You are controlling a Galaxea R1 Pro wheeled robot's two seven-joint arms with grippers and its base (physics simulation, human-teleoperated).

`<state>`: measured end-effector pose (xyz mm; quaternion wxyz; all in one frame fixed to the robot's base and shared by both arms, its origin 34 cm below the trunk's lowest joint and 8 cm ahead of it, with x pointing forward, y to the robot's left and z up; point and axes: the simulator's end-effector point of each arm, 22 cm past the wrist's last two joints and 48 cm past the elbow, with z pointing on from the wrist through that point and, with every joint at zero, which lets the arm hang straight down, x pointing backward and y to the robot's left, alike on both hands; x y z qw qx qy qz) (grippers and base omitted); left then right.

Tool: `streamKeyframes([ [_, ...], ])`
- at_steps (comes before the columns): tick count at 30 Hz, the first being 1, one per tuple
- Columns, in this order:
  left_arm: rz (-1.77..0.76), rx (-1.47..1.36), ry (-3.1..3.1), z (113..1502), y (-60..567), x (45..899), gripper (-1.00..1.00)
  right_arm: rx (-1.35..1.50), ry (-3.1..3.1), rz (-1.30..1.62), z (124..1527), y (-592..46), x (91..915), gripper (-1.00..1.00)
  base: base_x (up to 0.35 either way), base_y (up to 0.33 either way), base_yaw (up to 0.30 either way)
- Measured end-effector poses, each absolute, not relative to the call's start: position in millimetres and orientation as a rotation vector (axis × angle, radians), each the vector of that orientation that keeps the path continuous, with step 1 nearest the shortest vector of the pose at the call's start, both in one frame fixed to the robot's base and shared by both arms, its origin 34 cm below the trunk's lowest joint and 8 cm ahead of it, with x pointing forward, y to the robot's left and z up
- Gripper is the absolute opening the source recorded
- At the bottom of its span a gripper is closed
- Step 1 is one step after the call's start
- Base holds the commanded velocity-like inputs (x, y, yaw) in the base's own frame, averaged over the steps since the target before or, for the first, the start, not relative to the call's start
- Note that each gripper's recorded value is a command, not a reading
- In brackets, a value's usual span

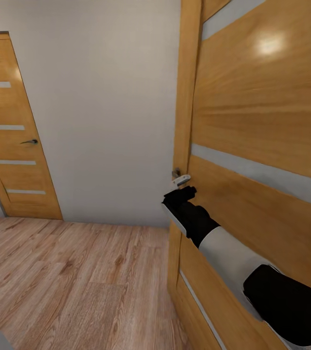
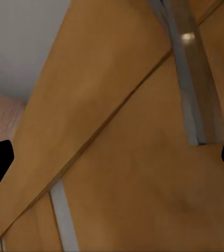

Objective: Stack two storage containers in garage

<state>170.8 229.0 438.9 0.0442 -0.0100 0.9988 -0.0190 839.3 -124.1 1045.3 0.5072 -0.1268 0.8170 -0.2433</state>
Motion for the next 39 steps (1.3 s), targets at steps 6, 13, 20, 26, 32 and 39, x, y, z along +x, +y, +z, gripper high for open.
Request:
streamKeyframes([
  [6, -0.058, -0.031, 3.052, 439, 229, 171, 1.0, -0.304, 1.969, -0.598, 1045, -126, 840, 1.0, 0.0, 0.0, 0.0],
  [13, -0.058, -0.031, 3.052, 439, 229, 171, 1.0, -0.266, 1.991, -0.634, 1039, -148, 849, 1.0, 0.0, 0.0, 0.0],
  [20, -0.058, -0.031, 3.052, 439, 229, 171, 1.0, -0.259, 1.992, -0.638, 1037, -151, 851, 1.0, 0.0, 0.0, 0.0],
  [26, -0.058, -0.031, 3.052, 439, 229, 171, 1.0, -0.234, 1.997, -0.654, 1043, -162, 858, 1.0, 0.0, 0.0, 0.0],
  [32, -0.058, -0.03, 3.052, 439, 229, 171, 1.0, -0.221, 1.989, -0.652, 1044, -165, 861, 1.0, 0.0, 0.0, 0.0],
  [39, -0.058, -0.031, 3.052, 439, 229, 171, 1.0, -0.21, 1.986, -0.656, 1051, -169, 864, 1.0, 0.0, 0.0, 0.0],
])
